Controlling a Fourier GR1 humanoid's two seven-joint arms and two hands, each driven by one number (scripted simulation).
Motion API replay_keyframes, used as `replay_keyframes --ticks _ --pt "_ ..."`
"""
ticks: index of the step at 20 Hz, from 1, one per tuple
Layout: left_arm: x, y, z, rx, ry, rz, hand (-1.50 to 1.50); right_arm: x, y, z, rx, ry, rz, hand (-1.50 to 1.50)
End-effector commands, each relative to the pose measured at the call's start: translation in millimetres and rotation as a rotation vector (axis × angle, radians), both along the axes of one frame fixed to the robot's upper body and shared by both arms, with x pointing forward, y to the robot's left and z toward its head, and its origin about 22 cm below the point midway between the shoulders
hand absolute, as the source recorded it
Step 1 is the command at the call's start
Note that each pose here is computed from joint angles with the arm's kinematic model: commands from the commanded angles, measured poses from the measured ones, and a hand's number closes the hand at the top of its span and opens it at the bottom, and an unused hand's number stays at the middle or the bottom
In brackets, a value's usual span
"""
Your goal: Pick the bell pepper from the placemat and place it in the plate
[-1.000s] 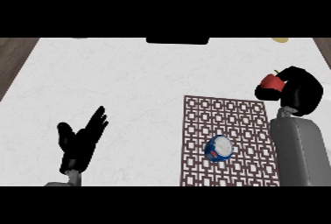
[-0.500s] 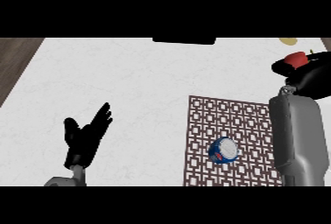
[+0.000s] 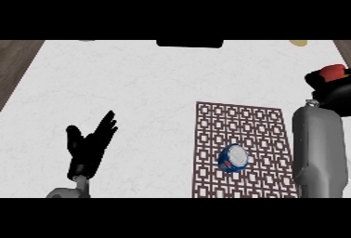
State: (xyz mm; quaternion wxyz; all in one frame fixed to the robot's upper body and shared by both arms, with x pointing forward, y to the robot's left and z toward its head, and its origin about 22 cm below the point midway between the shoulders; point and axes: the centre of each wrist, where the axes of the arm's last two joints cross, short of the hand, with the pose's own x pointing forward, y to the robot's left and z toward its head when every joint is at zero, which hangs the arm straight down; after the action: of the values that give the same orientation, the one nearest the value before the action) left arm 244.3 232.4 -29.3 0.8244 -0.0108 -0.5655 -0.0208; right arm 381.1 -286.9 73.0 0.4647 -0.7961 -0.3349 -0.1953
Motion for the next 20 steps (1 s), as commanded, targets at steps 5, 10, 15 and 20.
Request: replay_keyframes --ticks 5,10,15,20 --pt "-9.0 12 6 -0.002 0.003 0.038 0.0 -40 -71 -38 0.007 -0.155 -0.232 1.5" --pt "-1.1 -5 -3 -0.005 0.002 0.036 0.0 -39 -112 -36 0.017 -0.162 -0.247 1.5" --pt "1.2 18 6 0.005 -0.001 0.05 0.0 -64 -147 -64 0.001 -0.146 -0.272 1.5" --pt "-3.5 -3 -5 -0.007 0.003 0.043 0.0 -63 -160 -69 0.323 0.018 -0.323 -1.5"
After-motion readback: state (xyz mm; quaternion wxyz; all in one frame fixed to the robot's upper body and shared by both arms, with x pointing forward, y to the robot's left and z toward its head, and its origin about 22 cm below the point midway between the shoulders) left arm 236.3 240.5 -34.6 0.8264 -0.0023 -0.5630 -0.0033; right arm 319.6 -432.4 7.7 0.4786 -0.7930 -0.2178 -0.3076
